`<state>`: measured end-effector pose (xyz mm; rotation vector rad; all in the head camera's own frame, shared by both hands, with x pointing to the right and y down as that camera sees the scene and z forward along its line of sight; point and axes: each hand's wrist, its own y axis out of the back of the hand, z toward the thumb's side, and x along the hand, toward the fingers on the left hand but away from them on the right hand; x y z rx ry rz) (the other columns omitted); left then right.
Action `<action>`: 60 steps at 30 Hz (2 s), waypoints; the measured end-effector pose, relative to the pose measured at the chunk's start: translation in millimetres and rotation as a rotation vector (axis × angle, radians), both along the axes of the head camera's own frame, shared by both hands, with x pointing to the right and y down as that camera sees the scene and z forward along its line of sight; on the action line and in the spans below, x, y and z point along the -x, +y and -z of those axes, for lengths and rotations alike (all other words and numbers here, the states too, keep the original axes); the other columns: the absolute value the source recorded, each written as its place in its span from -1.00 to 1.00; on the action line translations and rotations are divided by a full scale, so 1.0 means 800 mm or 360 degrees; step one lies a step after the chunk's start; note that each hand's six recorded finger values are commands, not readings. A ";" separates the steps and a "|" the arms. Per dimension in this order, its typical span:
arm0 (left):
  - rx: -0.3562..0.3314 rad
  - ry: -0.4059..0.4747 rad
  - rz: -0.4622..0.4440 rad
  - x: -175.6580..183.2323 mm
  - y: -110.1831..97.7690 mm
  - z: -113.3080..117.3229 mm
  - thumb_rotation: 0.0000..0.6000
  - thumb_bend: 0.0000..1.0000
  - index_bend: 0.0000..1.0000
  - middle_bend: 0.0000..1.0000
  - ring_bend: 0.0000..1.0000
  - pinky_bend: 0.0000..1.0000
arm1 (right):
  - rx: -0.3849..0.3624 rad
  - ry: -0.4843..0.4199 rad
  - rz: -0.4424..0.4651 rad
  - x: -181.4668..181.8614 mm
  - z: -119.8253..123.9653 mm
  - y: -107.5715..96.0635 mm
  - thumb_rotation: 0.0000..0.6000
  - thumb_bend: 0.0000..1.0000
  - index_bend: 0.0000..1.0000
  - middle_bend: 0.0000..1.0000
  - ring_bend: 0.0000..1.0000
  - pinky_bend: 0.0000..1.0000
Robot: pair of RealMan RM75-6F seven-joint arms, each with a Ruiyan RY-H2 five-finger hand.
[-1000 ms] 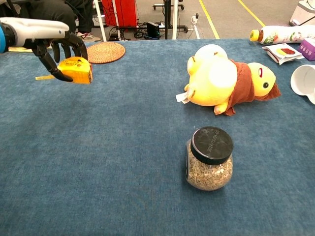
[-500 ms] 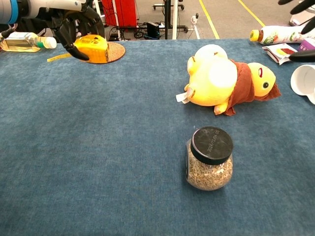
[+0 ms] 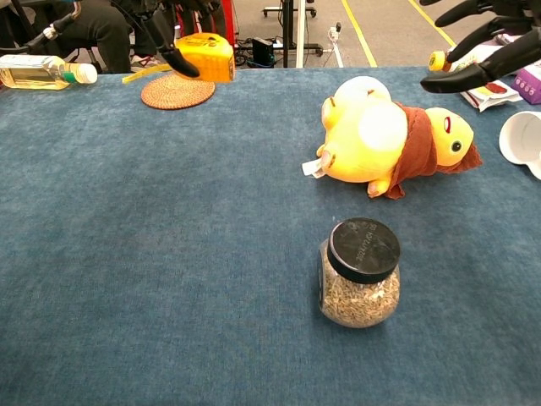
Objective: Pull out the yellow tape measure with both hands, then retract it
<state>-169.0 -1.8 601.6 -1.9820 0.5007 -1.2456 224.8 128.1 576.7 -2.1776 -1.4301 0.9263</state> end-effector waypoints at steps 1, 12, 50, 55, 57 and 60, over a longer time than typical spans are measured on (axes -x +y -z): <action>0.0002 0.0006 -0.0001 -0.004 -0.001 0.001 1.00 -0.47 0.10 -0.14 -0.35 -0.25 | 0.0006 -0.0008 -0.0009 0.002 -0.003 -0.002 1.00 -0.65 -1.00 -0.76 -0.68 -0.41; 0.0032 0.0065 -0.0041 -0.054 -0.004 0.005 1.00 -0.47 0.10 -0.12 -0.33 -0.25 | 0.0038 -0.0119 -0.0145 0.015 -0.019 -0.020 1.00 -0.60 -1.00 -0.84 -0.78 -0.51; 0.0124 0.0145 -0.0032 -0.147 0.004 0.019 1.00 -0.47 0.10 -0.11 -0.32 -0.22 | 0.0096 -0.0191 -0.0356 0.033 -0.059 -0.045 1.00 -0.60 -1.00 -0.90 -0.81 -0.56; 0.0130 0.0142 -0.0032 -0.148 0.004 0.018 1.00 -0.47 0.10 -0.11 -0.32 -0.22 | 0.0098 -0.0190 -0.0361 0.033 -0.061 -0.046 1.00 -0.60 -1.00 -0.90 -0.81 -0.57; 0.0134 0.0142 -0.0028 -0.148 0.004 0.018 1.00 -0.47 0.10 -0.11 -0.31 -0.22 | 0.0098 -0.0191 -0.0362 0.033 -0.061 -0.047 1.00 -0.60 -1.00 -0.90 -0.81 -0.57; 0.0131 0.0135 -0.0022 -0.147 0.003 0.017 1.00 -0.47 0.10 -0.11 -0.31 -0.22 | 0.0094 -0.0192 -0.0362 0.034 -0.060 -0.047 1.00 -0.60 -1.00 -0.90 -0.81 -0.57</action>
